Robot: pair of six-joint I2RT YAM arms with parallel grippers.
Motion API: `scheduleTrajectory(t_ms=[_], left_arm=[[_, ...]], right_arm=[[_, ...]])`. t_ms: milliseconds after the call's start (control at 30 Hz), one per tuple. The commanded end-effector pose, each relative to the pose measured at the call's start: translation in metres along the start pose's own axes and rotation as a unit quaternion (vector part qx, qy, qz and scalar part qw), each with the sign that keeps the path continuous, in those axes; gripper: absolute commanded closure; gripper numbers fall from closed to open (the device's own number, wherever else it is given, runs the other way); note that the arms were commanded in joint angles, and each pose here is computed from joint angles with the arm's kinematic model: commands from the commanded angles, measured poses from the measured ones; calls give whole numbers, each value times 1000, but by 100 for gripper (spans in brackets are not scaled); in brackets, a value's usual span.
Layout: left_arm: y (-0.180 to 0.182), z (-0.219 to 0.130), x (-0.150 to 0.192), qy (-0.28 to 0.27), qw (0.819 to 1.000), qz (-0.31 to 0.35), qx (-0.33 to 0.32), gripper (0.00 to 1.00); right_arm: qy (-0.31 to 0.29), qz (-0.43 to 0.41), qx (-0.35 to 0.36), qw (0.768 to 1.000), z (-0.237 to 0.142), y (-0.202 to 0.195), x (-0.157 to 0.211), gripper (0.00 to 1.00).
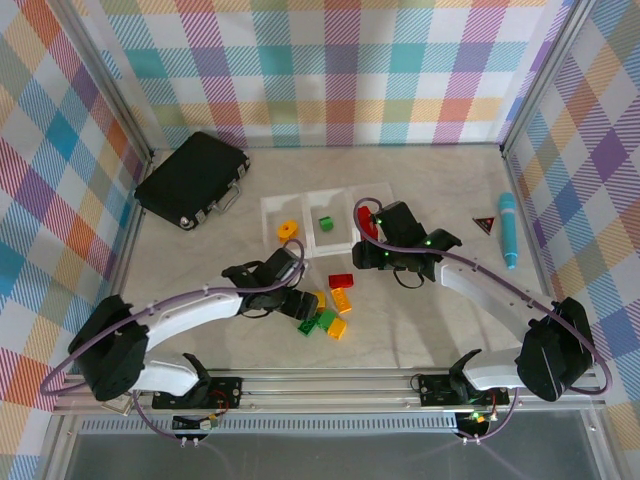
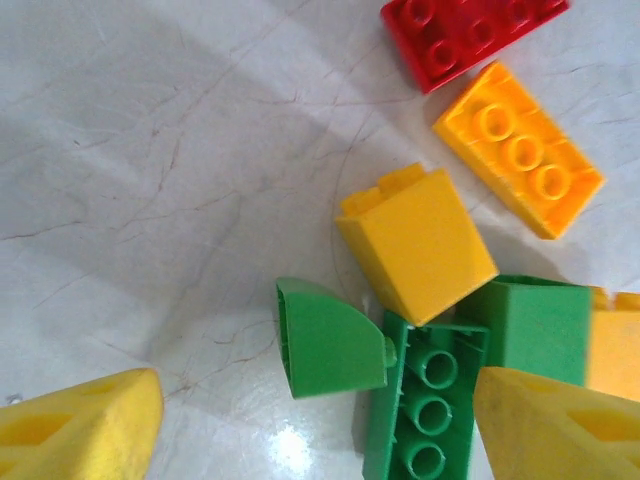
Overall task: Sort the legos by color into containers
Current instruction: Pick up the lego from the middle-left of the table.
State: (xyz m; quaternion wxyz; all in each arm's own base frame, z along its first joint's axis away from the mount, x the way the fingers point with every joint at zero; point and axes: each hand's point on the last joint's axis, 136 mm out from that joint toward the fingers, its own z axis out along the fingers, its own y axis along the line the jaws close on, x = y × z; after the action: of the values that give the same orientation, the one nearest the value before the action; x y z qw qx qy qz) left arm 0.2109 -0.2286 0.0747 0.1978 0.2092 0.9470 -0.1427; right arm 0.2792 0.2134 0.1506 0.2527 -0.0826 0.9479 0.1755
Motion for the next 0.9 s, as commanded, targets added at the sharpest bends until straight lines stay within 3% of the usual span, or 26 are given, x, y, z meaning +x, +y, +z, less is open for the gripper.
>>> scheduleTrajectory(t_ms=[0, 200, 400, 867], left_arm=[[5, -7, 8, 4, 1000, 7, -1, 17], [12, 6, 16, 43, 999, 5, -26, 18], [21, 13, 14, 43, 998, -6, -52, 20], [8, 29, 3, 49, 998, -5, -28, 23]], right_arm=[[-2, 8, -5, 1000, -5, 1, 5, 36], [1, 13, -7, 1000, -4, 0, 8, 36], [0, 19, -8, 1000, -5, -1, 11, 36], [2, 19, -2, 1000, -3, -6, 18, 36]])
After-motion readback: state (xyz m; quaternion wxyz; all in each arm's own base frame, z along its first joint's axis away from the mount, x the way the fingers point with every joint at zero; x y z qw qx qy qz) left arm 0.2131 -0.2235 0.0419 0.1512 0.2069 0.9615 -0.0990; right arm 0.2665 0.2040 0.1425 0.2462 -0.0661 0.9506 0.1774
